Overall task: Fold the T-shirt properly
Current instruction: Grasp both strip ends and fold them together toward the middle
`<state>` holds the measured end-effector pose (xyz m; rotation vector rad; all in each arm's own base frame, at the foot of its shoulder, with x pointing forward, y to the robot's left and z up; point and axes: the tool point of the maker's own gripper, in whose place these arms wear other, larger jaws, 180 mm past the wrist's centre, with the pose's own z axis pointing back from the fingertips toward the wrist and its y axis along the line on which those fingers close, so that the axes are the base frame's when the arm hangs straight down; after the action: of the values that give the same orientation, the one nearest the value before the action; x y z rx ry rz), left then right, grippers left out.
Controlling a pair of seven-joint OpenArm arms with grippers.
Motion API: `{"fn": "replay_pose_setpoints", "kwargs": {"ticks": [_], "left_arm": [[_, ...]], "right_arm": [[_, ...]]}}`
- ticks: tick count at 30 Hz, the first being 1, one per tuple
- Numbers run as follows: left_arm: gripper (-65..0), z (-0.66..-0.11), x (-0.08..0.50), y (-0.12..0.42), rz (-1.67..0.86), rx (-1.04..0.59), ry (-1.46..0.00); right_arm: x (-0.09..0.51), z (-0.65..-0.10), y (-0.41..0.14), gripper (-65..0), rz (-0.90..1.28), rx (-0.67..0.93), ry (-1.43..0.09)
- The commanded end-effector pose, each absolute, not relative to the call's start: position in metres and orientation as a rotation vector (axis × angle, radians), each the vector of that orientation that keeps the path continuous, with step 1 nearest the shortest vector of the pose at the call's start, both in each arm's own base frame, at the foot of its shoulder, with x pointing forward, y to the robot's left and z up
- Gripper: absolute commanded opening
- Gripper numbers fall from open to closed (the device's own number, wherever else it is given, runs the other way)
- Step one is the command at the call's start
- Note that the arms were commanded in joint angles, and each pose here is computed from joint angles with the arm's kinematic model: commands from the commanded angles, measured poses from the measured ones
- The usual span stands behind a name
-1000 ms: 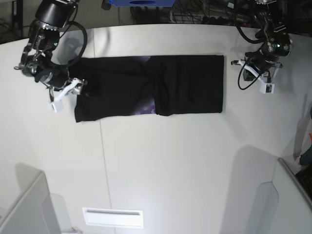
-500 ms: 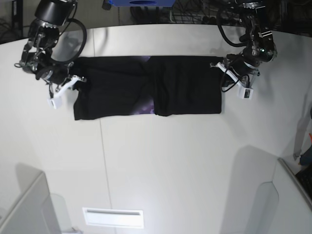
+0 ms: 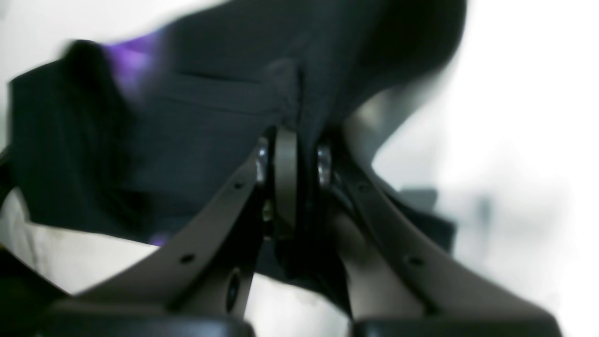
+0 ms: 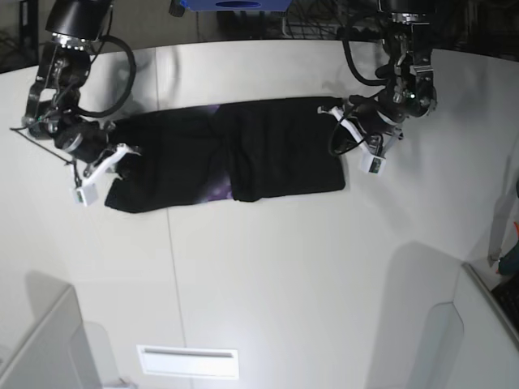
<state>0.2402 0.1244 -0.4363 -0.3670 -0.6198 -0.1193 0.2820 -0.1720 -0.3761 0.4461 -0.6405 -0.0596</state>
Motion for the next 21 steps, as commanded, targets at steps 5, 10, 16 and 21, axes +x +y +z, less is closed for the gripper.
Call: {"fn": "replay_pose_setpoints", "kwargs": {"ticks": [5, 10, 16, 21], "left_arm": [[-65.0, -0.437, 0.251, 0.107, -0.129, -0.345, -0.585], [-65.0, -0.436, 0.251, 0.083, -0.191, -0.380, -0.576], [-65.0, -0.437, 0.250, 0.086, -0.193, -0.372, -0.573], [-65.0, -0.438, 0.249, 0.088, -0.196, -0.367, -0.570]], "right_arm": [[0.290, -0.341, -0.131, -65.0, 0.034, 0.483, -0.710], [0.284, -0.316, -0.079, -65.0, 0.105, 0.555, -0.734], [0.268, -0.310, -0.030, -65.0, 0.165, 0.636, -0.687], [0.257, -0.307, 0.012, -65.0, 0.193, 0.714, -0.679]]}}
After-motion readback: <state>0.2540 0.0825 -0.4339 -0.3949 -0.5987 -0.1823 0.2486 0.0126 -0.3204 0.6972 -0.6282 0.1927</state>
